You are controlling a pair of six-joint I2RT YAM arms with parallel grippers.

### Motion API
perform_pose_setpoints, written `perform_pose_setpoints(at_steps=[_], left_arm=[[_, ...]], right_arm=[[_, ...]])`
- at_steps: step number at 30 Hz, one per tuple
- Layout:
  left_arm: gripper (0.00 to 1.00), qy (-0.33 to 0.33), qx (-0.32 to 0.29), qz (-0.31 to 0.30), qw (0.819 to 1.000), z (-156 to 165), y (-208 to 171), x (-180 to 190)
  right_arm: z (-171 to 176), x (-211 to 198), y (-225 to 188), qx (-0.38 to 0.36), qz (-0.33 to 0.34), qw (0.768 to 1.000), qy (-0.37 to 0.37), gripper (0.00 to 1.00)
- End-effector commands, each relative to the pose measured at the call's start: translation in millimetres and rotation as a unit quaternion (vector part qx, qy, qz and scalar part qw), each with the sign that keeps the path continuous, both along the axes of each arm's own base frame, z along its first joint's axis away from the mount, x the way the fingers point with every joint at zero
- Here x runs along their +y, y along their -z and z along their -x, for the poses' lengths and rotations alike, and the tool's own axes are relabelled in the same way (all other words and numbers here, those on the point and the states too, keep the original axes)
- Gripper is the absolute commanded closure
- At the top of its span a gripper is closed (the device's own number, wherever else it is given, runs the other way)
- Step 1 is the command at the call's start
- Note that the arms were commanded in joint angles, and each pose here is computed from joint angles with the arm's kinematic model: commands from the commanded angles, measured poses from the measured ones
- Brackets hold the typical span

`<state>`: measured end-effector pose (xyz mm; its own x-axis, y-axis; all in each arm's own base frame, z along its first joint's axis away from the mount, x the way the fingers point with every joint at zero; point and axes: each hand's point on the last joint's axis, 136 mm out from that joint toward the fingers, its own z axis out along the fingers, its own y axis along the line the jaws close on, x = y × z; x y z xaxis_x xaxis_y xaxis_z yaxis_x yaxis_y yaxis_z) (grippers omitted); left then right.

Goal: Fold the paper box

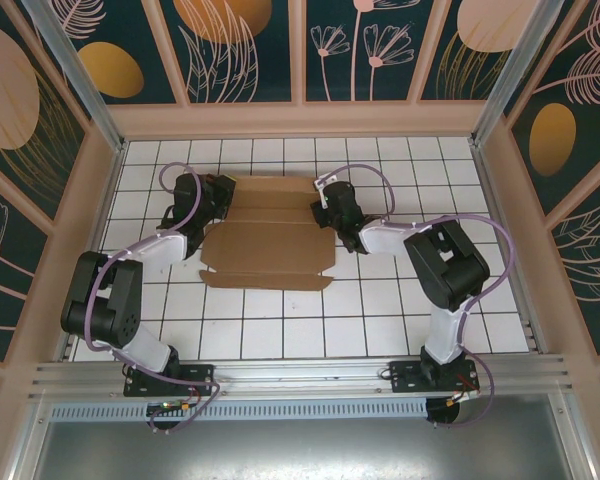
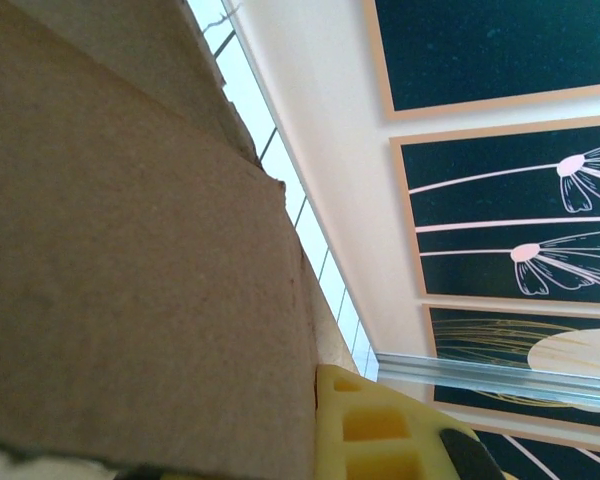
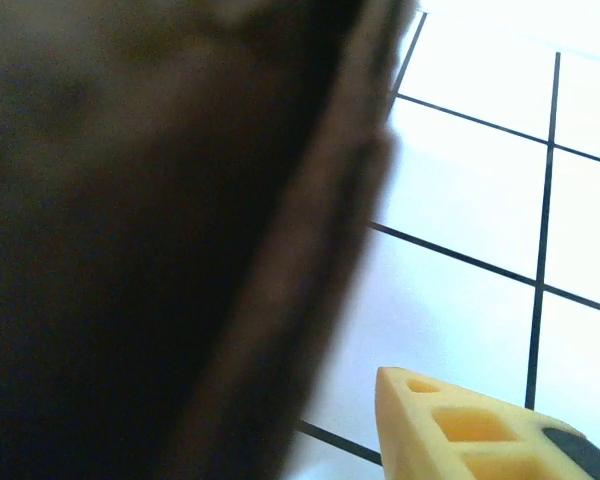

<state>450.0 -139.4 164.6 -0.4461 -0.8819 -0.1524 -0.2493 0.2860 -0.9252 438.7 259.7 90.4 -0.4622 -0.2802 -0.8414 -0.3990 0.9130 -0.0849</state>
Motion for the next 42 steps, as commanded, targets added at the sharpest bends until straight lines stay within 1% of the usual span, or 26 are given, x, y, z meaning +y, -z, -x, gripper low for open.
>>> perform_pose_setpoints(at_steps=[1,4,5,12,14,17,21,25,27,29,31,33,36,38,40,42], left_arm=[[1.0,0.013,0.104,-0.02,0.994,26,60,-1],[1.0,0.008,0.107,-0.022,0.994,24,58,0],[1.0,0.006,0.107,-0.023,0.994,23,57,1],[1.0,0.002,0.106,-0.014,0.994,20,52,0],[1.0,0.001,0.106,-0.012,0.994,20,51,-1],[1.0,0.0,0.108,-0.007,0.994,19,51,-1],[1.0,0.002,0.11,-0.002,0.994,18,51,-3],[1.0,0.001,0.109,-0.001,0.994,19,50,-3],[1.0,0.003,0.108,0.0,0.994,19,50,-3],[0.99,0.006,0.107,0.0,0.994,19,49,-4],[0.89,0.011,0.101,-0.006,0.995,19,44,-4],[0.72,0.014,0.093,-0.02,0.995,22,37,0],[0.52,0.019,0.085,-0.04,0.995,30,28,8],[0.41,0.025,0.083,-0.052,0.995,39,24,13],[0.36,0.038,0.076,-0.067,0.994,49,20,14],[0.34,0.056,0.07,-0.079,0.993,62,16,14]], right_arm=[[4,0,12,0.01,0.009,1.0,0.01,0.61],[5,-4,18,0.006,0.027,0.999,0.034,0.62],[4,-6,18,0.004,0.029,0.999,0.046,0.65],[-11,-21,15,-0.014,0.054,0.988,0.141,0.94],[-14,-21,14,-0.018,0.061,0.984,0.165,1.0],[-18,-22,17,-0.015,0.076,0.977,0.2,1.0],[-19,-18,21,-0.013,0.092,0.973,0.212,1.0],[-22,-22,19,-0.021,0.101,0.968,0.229,1.0],[-23,-22,22,-0.017,0.105,0.968,0.229,1.0],[-22,-17,26,-0.008,0.104,0.972,0.211,1.0],[-20,-13,27,-0.002,0.097,0.978,0.184,1.0],[-17,-15,23,-0.004,0.08,0.985,0.155,1.0],[-16,-21,9,-0.014,0.054,0.991,0.124,1.0],[-16,-25,2,-0.014,0.043,0.993,0.106,1.0],[-19,-30,0,-0.01,0.041,0.994,0.103,1.0],[-19,-32,0,0.002,0.033,0.995,0.091,1.0]])
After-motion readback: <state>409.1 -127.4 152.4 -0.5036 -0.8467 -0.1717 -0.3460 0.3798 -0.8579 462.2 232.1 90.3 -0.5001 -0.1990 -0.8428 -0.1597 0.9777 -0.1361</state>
